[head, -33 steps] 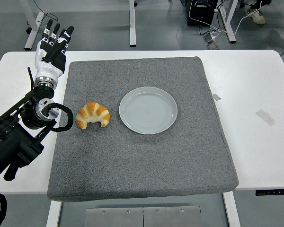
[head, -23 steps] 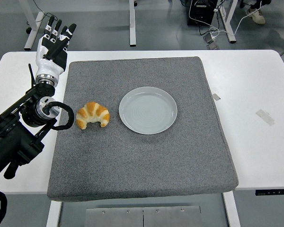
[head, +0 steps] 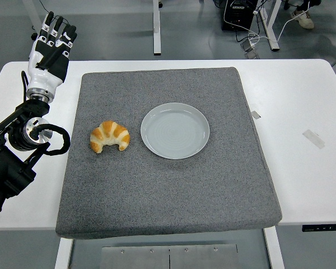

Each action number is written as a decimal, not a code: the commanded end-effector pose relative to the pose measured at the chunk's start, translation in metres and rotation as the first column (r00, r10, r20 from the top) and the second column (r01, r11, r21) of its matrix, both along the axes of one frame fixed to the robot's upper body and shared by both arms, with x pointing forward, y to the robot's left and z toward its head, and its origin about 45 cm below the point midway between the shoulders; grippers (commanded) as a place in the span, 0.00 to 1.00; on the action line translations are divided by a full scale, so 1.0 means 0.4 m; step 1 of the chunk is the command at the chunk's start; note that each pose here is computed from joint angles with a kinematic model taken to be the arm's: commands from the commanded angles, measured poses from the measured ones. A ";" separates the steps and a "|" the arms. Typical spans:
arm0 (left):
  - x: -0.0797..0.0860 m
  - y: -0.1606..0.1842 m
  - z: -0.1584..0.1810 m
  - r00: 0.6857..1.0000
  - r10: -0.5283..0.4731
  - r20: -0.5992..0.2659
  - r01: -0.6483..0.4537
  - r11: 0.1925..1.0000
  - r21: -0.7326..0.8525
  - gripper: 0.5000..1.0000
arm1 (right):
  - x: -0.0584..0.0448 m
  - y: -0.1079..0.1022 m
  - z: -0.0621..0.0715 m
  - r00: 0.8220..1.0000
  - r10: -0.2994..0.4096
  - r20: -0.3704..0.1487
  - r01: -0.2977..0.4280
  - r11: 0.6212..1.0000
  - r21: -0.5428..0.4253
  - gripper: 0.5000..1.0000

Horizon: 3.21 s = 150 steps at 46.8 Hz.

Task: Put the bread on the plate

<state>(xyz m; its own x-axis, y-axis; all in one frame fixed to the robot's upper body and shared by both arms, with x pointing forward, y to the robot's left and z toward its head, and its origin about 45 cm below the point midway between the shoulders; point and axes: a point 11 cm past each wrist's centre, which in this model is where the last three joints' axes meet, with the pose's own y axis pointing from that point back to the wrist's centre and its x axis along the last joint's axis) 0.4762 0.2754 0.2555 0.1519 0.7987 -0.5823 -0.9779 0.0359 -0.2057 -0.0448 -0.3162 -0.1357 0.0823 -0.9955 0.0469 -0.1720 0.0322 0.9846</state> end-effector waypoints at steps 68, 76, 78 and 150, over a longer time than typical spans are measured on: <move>-0.146 0.061 -0.048 0.827 -0.505 -0.247 0.286 0.001 0.958 0.90 | 0.002 0.000 0.000 1.000 0.003 0.002 -0.003 1.000 0.000 1.00; -0.145 0.036 -0.062 0.831 -0.509 -0.226 0.235 -0.047 0.971 0.87 | 0.002 0.000 0.000 1.000 0.003 0.000 -0.003 1.000 0.000 1.00; -0.145 0.022 -0.067 0.827 -0.517 -0.220 0.220 -0.063 0.973 0.87 | 0.002 0.000 0.000 1.000 0.003 0.000 -0.003 1.000 0.000 1.00; -0.151 -0.060 -0.193 0.817 -0.521 -0.246 0.149 -0.222 0.964 0.64 | -0.003 0.000 0.000 1.000 0.003 -0.001 -0.003 1.000 0.000 1.00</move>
<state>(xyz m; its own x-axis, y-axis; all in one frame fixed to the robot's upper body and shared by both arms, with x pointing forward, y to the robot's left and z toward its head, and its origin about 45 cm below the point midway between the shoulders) 0.4167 0.2513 0.1794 0.5669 0.2327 0.7902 -0.6826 0.6698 0.2924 -0.0457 -0.3161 -0.1356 0.0850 -0.9953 0.0465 -0.1704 0.0315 0.9849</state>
